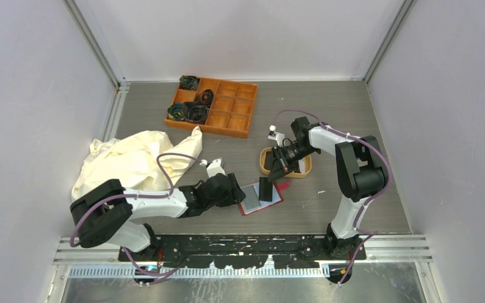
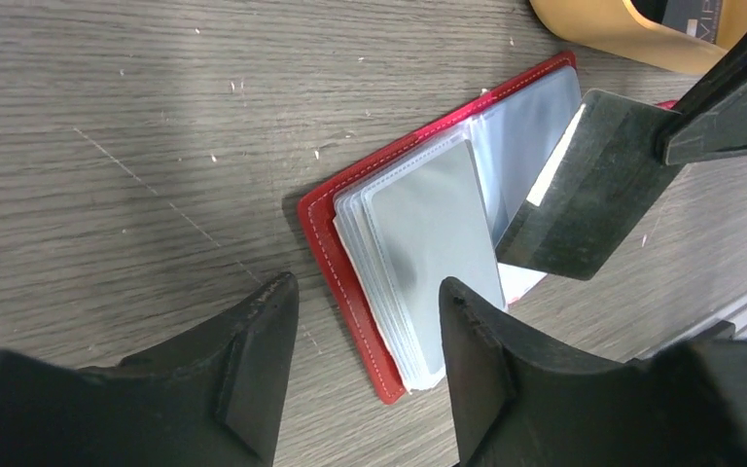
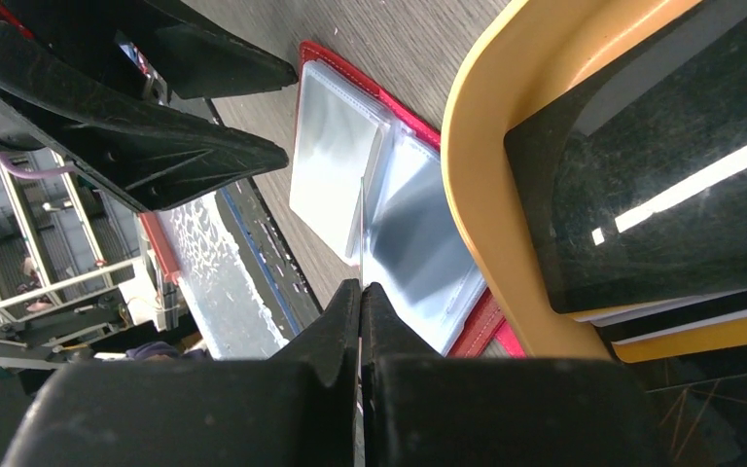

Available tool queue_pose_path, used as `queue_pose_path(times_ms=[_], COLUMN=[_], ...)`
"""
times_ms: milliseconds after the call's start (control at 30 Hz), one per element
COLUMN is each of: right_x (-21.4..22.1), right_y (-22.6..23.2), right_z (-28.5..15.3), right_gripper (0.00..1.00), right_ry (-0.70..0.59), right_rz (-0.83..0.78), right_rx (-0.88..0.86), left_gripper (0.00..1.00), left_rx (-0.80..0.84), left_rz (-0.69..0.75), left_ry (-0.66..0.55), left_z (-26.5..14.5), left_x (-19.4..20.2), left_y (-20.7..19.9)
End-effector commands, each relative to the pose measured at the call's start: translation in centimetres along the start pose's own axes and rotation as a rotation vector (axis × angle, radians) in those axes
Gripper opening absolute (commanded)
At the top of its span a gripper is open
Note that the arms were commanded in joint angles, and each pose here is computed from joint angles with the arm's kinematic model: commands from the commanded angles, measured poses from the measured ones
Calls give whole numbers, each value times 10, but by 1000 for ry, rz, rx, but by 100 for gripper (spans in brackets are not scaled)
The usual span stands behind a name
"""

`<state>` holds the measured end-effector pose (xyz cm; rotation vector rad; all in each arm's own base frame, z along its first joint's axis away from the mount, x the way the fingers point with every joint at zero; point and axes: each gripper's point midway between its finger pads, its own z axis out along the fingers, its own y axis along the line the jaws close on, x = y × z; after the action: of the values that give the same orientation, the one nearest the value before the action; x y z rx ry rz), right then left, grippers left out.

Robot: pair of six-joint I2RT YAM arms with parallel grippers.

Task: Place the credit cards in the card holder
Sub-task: Insert the credit card into the card holder.

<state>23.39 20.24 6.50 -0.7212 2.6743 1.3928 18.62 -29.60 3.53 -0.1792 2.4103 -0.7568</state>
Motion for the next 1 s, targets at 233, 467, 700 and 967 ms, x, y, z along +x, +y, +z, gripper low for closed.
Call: queue_pose_path(times_ms=[233, 467, 700, 967], right_x=[-17, -21, -22, -13], right_y=[17, 16, 14, 12], right_z=[-9, -15, -13, -19], right_gripper=[1, 1, 1, 1], right_ry=[-49, -114, -195, -283], right_rz=[-32, -9, 59, 83], right_rx=[-43, -7, 8, 54], left_gripper=[39, 30, 31, 43], left_rx=[-195, -235, -183, 62], left_rz=[150, 269, 349, 347], left_ry=[18, 36, 40, -6], left_z=[8, 11, 12, -22], left_x=[0, -11, -23, -30], left_y=[30, 36, 27, -11])
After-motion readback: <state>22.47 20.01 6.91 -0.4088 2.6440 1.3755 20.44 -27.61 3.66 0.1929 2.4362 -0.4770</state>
